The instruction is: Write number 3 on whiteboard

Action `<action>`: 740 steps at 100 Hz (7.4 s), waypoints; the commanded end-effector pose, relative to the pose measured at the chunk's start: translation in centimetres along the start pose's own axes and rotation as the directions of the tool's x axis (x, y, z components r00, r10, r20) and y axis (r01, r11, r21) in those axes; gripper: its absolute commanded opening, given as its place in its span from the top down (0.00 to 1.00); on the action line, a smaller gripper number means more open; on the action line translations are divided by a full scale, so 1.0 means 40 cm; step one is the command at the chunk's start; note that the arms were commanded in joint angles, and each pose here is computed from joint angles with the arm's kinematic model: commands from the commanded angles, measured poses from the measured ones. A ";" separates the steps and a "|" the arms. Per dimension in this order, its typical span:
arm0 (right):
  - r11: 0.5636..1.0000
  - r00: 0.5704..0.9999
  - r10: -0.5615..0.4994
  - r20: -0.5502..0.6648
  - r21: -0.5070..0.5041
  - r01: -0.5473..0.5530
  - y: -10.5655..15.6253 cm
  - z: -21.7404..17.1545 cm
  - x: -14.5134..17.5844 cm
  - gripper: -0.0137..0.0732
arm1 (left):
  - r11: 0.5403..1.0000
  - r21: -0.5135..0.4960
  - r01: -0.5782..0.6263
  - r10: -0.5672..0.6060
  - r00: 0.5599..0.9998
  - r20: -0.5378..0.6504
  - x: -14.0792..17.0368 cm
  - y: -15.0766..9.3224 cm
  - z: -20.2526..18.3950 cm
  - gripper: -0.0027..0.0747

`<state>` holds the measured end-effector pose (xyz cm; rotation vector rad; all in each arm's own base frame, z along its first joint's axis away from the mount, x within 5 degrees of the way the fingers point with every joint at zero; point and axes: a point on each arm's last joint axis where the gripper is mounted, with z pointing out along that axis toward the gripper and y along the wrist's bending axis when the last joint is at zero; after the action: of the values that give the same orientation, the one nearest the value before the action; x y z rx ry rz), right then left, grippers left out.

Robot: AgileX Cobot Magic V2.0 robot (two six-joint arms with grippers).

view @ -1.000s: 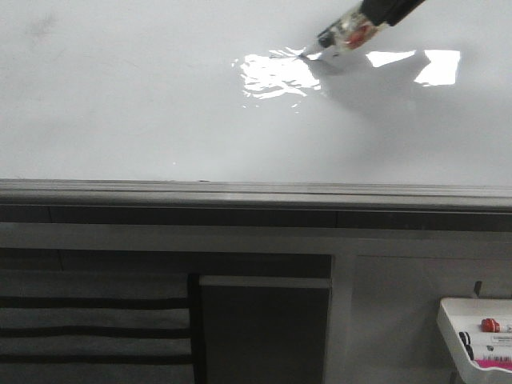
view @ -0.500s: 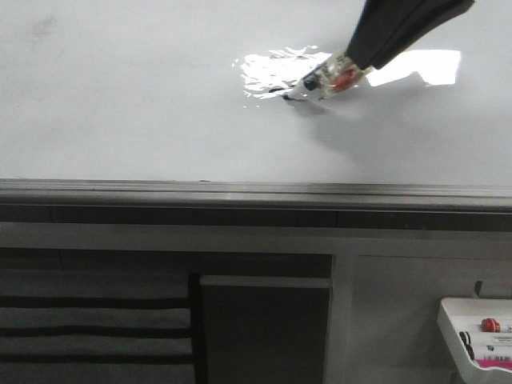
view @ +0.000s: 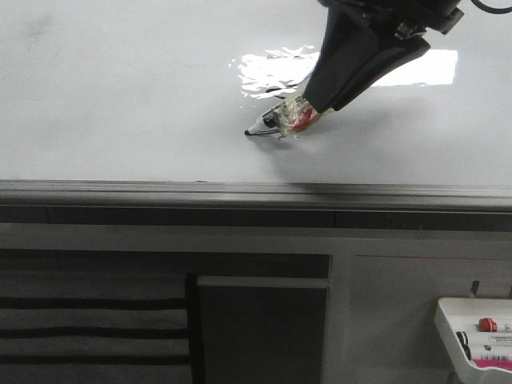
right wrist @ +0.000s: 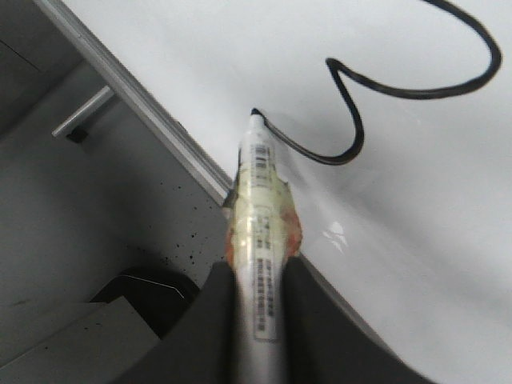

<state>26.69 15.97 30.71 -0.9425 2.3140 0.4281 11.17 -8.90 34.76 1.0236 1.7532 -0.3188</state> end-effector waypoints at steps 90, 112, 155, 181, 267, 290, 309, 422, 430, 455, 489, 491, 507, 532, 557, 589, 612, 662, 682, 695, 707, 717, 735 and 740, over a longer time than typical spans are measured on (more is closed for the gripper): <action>0.760 0.745 -0.639 0.194 0.003 0.650 0.162 -0.241 0.004 0.90 | 0.998 -0.037 0.055 -0.051 0.993 0.111 -0.039 0.015 -0.007 0.40; 0.706 0.676 -0.693 0.252 0.048 0.706 0.194 -0.240 -0.013 0.90 | 0.998 0.053 -0.022 0.019 0.998 0.056 -0.051 0.002 0.060 0.40; 0.671 0.636 -0.728 0.258 0.073 0.738 0.197 -0.240 -0.016 0.90 | 0.956 0.247 -0.159 0.160 0.987 0.017 -0.154 -0.050 0.220 0.40; 0.668 0.637 -0.729 0.252 0.059 0.741 0.198 -0.240 -0.013 0.90 | 0.952 0.251 -0.175 0.183 0.983 -0.008 -0.169 -0.043 0.266 0.41; 0.685 0.651 -0.718 0.246 0.088 0.723 0.188 -0.256 -0.013 0.56 | 0.954 0.240 -0.182 0.191 0.981 -0.015 -0.166 -0.036 0.266 0.99; 0.846 0.814 -0.523 0.252 0.270 0.459 0.117 -0.395 0.007 0.56 | 0.993 0.107 -0.054 0.064 0.993 -0.096 -0.133 0.062 0.266 0.99; 0.882 0.863 -0.428 0.268 0.331 0.334 0.088 -0.458 0.041 0.56 | 0.961 -0.147 0.236 -0.253 0.962 -0.108 -0.044 0.195 0.256 0.99; 0.936 0.918 -0.284 0.277 0.286 0.204 0.078 -0.442 0.055 0.56 | 0.745 -0.448 0.495 -0.520 0.851 0.076 0.107 0.334 0.301 0.50; 0.959 0.940 -0.169 0.295 0.270 0.088 0.066 -0.446 0.062 0.56 | 0.765 -0.448 0.463 -0.480 0.873 0.083 0.089 0.330 0.280 0.43; 0.920 0.922 0.107 0.372 0.314 -0.234 0.009 -0.428 0.148 0.56 | 0.822 -0.412 0.393 -0.345 0.920 0.187 -0.016 0.268 0.113 0.42; 0.815 0.807 0.204 0.554 0.360 -0.454 0.011 -0.388 0.317 0.56 | 0.827 -0.406 0.390 -0.297 0.915 0.274 0.038 0.122 -0.064 0.42; 0.815 0.801 0.207 0.562 0.354 -0.459 0.015 -0.385 0.324 0.56 | 0.824 -0.410 0.391 -0.295 0.914 0.278 0.049 0.114 -0.067 0.42; 0.807 0.747 0.197 0.635 0.328 -0.491 0.036 -0.371 0.370 0.58 | 0.798 -0.449 0.402 -0.281 0.907 0.313 0.120 0.075 -0.077 0.42; 0.805 0.744 0.166 0.647 0.347 -0.481 0.041 -0.359 0.395 0.91 | 0.771 -0.466 0.433 -0.306 0.895 0.325 0.165 0.067 -0.062 0.55; 0.802 0.736 0.156 0.658 0.350 -0.483 0.039 -0.361 0.393 0.93 | 0.754 -0.433 0.495 -0.358 0.861 0.361 0.162 0.066 -0.061 0.95; 0.803 0.737 0.157 0.657 0.350 -0.483 0.039 -0.361 0.394 0.93 | 0.753 -0.434 0.495 -0.357 0.861 0.363 0.163 0.065 -0.062 0.99; 0.803 0.738 0.158 0.656 0.350 -0.483 0.039 -0.361 0.394 0.93 | 0.721 -0.497 0.483 -0.239 0.846 0.476 0.221 -0.004 -0.129 0.99; 0.803 0.738 0.158 0.656 0.350 -0.483 0.039 -0.361 0.394 0.93 | 0.607 -0.588 0.534 -0.185 0.815 0.549 0.379 -0.060 -0.111 0.99; 0.803 0.738 0.158 0.656 0.350 -0.483 0.039 -0.361 0.394 0.93 | 0.601 -0.601 0.527 -0.167 0.818 0.551 0.411 -0.061 -0.092 0.99; 0.803 0.738 0.158 0.656 0.350 -0.483 0.039 -0.361 0.394 0.93 | 0.627 -0.595 0.504 -0.149 0.826 0.543 0.406 -0.063 -0.091 0.99; 0.803 0.738 0.158 0.656 0.350 -0.483 0.039 -0.361 0.394 0.93 | 0.646 -0.570 0.508 -0.159 0.819 0.551 0.404 -0.065 -0.089 0.99; 0.803 0.738 0.158 0.656 0.350 -0.483 0.039 -0.361 0.394 0.93 | 0.650 -0.566 0.507 -0.159 0.819 0.551 0.404 -0.066 -0.089 0.99; 0.803 0.738 0.158 0.656 0.350 -0.483 0.039 -0.361 0.394 0.93 | 0.650 -0.566 0.507 -0.159 0.819 0.551 0.404 -0.066 -0.089 0.99; 0.803 0.738 0.158 0.656 0.350 -0.483 0.039 -0.361 0.394 0.93 | 0.650 -0.566 0.507 -0.159 0.819 0.551 0.404 -0.066 -0.089 0.99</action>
<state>10.53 1.94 30.42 -0.1003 1.9304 0.2119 5.60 -0.40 20.73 0.0360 1.5323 -0.0733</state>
